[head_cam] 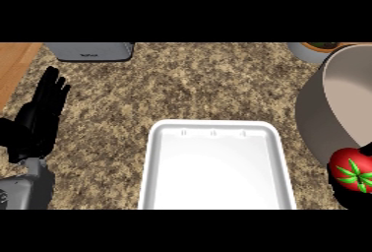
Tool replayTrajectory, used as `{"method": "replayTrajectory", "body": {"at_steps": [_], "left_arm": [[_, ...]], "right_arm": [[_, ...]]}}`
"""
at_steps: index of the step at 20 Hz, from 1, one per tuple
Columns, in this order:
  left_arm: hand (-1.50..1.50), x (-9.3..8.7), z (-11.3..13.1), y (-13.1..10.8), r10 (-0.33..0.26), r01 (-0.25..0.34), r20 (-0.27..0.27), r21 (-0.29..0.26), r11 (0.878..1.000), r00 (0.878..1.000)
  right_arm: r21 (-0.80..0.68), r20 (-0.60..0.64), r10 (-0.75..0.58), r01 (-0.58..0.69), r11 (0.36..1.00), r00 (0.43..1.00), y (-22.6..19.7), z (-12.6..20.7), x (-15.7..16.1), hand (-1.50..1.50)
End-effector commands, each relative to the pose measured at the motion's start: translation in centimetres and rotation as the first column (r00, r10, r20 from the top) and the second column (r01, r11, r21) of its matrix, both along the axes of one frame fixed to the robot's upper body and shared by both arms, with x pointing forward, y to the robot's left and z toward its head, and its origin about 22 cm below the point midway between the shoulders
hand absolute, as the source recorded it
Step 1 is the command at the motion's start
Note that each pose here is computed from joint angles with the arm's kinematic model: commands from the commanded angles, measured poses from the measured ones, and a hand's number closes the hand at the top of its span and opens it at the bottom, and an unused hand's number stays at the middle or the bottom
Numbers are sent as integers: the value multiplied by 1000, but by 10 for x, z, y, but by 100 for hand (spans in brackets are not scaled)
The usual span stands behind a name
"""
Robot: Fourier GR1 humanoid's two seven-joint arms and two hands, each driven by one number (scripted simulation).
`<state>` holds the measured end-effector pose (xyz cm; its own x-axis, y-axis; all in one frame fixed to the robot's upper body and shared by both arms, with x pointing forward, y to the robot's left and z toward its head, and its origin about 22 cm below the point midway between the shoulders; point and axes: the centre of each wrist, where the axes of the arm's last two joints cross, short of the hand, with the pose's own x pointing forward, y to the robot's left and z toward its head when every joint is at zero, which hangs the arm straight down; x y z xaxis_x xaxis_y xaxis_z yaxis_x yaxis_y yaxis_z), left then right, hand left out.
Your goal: Pick the tomato from the tray and place it in the pot
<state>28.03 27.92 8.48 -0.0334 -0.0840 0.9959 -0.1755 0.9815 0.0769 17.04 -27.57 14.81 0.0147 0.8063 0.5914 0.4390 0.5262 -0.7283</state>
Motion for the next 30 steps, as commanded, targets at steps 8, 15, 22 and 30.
{"method": "replayTrajectory", "body": {"at_steps": [8, 15, 22, 30], "left_arm": [[0, 7, -9, 2, -6, 6, -2, 4, 1000, 1000], [0, 13, 7, -10, -26, 26, 20, -2, 1000, 999], [0, 5, -7, -21, -38, 38, 5, 5, 999, 999], [0, 5, 1, 5, -38, 38, 18, 1, 999, 999]], "right_arm": [[60, 40, -63, 60, 996, 997, -99, -39, 51, 150], [-258, 1, -257, 249, 934, 966, -137, -55, 89, 150], [-193, -94, -222, 201, 960, 970, -165, -97, 119, 150], [73, -251, -79, 100, 992, 965, -156, -120, 124, -150]]}}
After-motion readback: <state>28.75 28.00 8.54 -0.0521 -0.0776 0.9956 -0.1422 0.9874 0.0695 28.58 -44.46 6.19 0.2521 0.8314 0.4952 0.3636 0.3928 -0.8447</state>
